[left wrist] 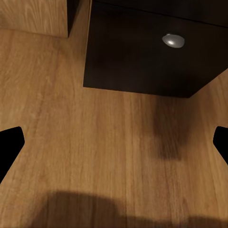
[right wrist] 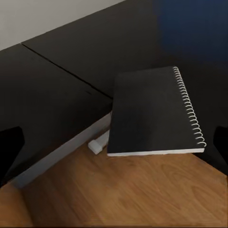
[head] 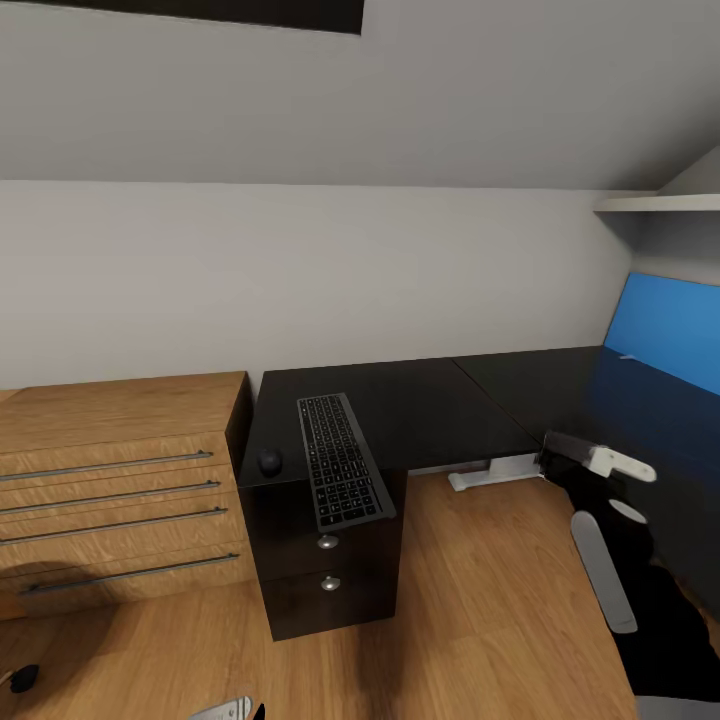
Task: In the bedroom, organize the workspace by keeping the computer under the desk, ensuring the monitor is on the desk, placing the keyboard on the desk next to the monitor, placing the mouse on the desk next to the keyboard, moving the folder from the swivel chair onto the desk next to the mouse, stacking the notebook on top of the folder with the pen on top of the notebook, and positioning the swivel chair next to the desk.
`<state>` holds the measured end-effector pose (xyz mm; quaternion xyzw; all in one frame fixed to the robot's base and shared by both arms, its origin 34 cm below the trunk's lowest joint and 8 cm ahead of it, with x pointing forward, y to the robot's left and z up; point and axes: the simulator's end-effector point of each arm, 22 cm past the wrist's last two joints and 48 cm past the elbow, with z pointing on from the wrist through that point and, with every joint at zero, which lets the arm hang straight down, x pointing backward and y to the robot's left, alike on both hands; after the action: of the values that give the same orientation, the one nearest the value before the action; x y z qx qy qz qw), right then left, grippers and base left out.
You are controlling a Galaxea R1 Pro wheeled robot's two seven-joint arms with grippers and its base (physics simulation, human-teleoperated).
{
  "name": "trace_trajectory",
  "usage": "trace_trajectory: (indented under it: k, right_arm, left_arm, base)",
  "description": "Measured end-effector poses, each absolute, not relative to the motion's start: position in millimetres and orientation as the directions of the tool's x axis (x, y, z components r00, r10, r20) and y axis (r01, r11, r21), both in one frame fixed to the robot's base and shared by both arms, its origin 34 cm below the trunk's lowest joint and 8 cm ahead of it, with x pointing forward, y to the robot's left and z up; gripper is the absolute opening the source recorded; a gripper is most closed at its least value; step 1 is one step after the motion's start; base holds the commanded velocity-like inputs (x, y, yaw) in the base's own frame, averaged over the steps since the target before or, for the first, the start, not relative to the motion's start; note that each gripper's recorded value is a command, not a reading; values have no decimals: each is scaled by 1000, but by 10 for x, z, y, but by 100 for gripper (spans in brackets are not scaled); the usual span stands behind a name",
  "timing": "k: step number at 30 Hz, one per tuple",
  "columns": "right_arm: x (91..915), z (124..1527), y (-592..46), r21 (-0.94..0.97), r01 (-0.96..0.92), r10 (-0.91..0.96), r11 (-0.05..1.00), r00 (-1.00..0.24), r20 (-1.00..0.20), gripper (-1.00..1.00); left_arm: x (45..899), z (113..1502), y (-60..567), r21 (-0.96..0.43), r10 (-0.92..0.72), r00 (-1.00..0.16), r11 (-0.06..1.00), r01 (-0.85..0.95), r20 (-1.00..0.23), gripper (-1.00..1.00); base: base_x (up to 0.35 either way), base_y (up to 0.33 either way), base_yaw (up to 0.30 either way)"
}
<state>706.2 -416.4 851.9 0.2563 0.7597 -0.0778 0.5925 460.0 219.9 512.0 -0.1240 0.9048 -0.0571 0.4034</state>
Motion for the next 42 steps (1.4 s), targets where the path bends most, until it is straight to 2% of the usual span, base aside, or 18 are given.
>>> trace_trajectory:
  k: [4,13,25,33,42]
  right_arm:
    - [7042,8549,-3928,188,446,288,875,-168,-943,100]
    - [7043,8571,-3858,192,434,286,880,-164,-944,100]
    - [7066,8557,-3777,191,416,282,889,-169,-945,100]
    - [7109,8162,-3640,179,395,294,901,-252,-922,100]
    - [7181,8183,-3457,290,404,373,867,-143,-917,100]
  left_arm:
    - [4600,5120,2206,-202,-269,-644,963,-178,-716,100]
    - [4607,5126,2226,-200,-269,-640,963,-179,-720,100]
    - [4609,5128,2233,-200,-269,-639,963,-180,-721,100]
    - [4627,5148,2257,-198,-271,-633,963,-185,-725,100]
    - [4630,5152,2248,-200,-271,-632,962,-184,-726,100]
  base:
    - [0,0,0]
    - [-1,10,-31]
    - [-59,206,-71]
    - [-3,8,0]
    - [0,1,0]
